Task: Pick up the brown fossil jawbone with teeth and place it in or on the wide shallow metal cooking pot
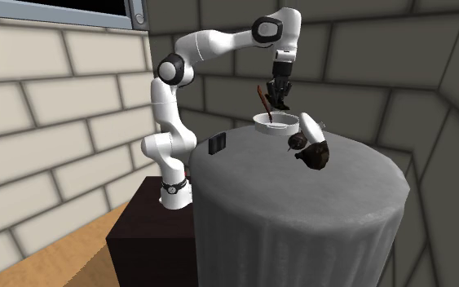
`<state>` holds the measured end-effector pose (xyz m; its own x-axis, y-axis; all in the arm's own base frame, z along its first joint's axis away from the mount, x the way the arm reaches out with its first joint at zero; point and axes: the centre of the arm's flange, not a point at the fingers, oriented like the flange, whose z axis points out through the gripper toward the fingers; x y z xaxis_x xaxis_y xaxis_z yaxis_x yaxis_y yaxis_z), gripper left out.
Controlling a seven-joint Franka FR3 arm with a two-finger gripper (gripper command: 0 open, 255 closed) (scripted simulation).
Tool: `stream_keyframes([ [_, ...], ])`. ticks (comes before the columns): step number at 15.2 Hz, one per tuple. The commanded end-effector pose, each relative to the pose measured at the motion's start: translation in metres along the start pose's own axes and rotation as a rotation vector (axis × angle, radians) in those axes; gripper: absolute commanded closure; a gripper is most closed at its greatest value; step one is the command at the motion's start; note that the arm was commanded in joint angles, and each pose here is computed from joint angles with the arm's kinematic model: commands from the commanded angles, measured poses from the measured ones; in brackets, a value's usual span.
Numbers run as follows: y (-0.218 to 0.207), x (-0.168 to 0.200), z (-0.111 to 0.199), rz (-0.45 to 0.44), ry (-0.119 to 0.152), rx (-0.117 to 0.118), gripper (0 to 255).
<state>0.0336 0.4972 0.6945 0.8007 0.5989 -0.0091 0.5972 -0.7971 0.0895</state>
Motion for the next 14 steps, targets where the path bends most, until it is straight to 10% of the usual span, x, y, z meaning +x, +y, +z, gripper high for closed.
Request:
stream_keyframes([
  [1, -0.024, -0.011, -0.001, 0.000, -0.010, 0.012, 255],
  [14, -0.052, -0.021, 0.056, 0.000, -0.010, 0.012, 255],
])
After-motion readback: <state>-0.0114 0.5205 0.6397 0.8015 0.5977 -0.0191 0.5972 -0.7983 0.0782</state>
